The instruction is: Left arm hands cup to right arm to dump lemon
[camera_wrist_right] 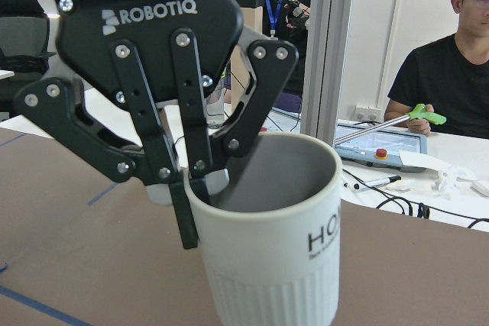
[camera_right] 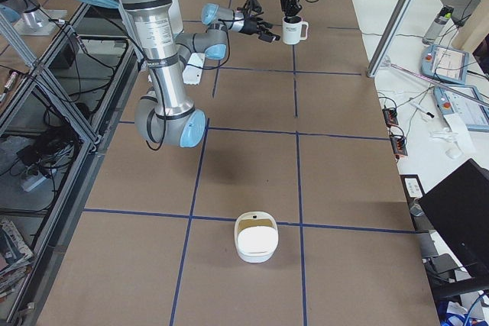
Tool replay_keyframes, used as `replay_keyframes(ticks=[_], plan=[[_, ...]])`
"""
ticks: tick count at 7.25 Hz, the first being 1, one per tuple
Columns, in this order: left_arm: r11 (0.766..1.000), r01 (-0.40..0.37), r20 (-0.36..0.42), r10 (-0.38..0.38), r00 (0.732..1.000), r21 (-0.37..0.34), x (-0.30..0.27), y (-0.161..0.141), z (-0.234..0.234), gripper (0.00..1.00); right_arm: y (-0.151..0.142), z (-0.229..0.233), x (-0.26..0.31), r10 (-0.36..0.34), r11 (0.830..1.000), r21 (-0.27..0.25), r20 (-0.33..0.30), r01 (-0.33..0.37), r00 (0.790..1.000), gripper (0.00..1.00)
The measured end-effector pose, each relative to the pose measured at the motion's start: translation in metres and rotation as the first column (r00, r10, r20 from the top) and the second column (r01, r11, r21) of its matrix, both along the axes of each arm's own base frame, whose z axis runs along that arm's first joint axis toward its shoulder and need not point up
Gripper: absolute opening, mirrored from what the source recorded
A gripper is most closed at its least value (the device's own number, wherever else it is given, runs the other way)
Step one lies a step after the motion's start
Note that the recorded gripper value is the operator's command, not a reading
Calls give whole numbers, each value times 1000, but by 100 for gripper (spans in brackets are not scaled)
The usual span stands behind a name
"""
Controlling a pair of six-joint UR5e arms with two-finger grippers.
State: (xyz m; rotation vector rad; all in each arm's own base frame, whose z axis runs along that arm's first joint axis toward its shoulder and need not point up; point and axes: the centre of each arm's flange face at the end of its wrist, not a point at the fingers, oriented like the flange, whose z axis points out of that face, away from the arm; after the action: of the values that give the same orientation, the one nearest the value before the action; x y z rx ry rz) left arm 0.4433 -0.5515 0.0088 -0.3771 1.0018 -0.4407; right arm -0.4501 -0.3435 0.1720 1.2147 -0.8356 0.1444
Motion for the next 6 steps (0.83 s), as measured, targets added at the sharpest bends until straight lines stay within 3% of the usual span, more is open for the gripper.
replay_keyframes(ticks=[6], plan=[[999,-20,-34,19,999,-41,-2,12,-14,1,-7,4,-3,11,1000,-3,-16,-11,1000,99]])
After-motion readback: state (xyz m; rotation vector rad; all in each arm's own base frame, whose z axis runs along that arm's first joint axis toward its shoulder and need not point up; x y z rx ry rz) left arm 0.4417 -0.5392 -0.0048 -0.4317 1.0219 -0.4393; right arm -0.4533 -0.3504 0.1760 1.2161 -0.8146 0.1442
